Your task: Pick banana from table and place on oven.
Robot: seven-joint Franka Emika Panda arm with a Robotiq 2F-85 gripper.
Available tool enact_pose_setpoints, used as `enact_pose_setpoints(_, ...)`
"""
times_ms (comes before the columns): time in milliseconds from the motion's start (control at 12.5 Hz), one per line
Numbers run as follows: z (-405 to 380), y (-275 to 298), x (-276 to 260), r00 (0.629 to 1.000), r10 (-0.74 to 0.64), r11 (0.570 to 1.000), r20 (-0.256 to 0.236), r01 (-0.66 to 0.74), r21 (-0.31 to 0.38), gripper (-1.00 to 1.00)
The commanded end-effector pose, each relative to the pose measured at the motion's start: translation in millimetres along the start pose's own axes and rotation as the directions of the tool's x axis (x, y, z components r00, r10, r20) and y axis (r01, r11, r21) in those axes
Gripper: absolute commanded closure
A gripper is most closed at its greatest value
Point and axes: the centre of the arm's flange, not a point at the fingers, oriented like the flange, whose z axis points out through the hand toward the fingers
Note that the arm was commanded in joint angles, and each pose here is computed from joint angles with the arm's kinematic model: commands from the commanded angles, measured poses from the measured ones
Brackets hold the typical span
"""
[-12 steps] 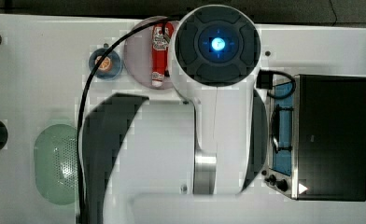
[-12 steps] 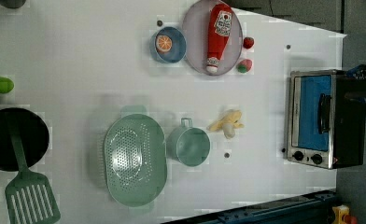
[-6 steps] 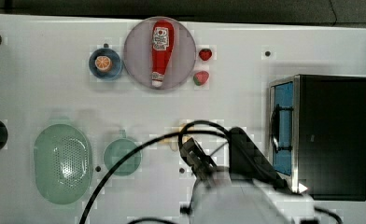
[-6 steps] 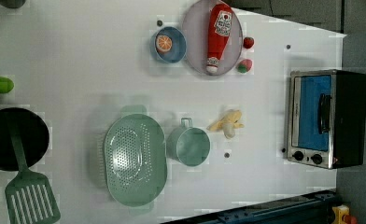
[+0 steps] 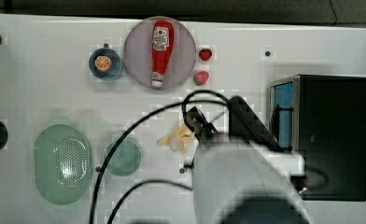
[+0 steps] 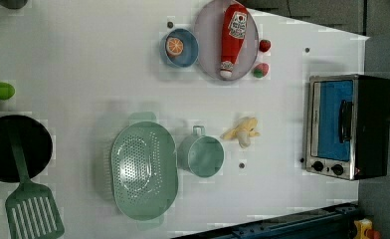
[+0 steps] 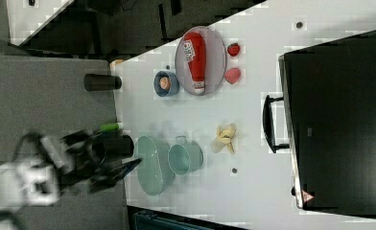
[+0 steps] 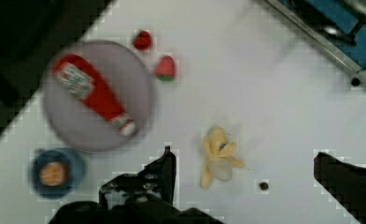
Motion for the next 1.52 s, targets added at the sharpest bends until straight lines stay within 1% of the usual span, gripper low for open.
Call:
enact_pose_setpoints(80,125,-14,-4,0.995,-0.021,0.991,0.101,0.034,-0.131,-1.0)
enact_pose_setpoints(320,200,-16,-3,0.994,-0.024,0.989,0.109,0.039,-0.14,-1.0)
enact_pose_setpoints(720,305,-5,-17,0.995,-0.033,0.991,0.099,0.045,-0.127,-1.0)
enact_pose_setpoints(1040,365,9,-30,0.994,-0.034,0.99,0.103,0.047,-0.131,-1.0)
enact_pose_setpoints(1360,402,20,-39,0.994,-0.035,0.99,0.104,0.049,-0.132,-1.0)
enact_pose_setpoints(1440,407,20,-39,0.995,-0.037,0.991,0.097,0.048,-0.124,-0.92)
enact_pose_setpoints(1520,409,20,-39,0.995,-0.037,0.992,0.089,0.048,-0.116,-0.68)
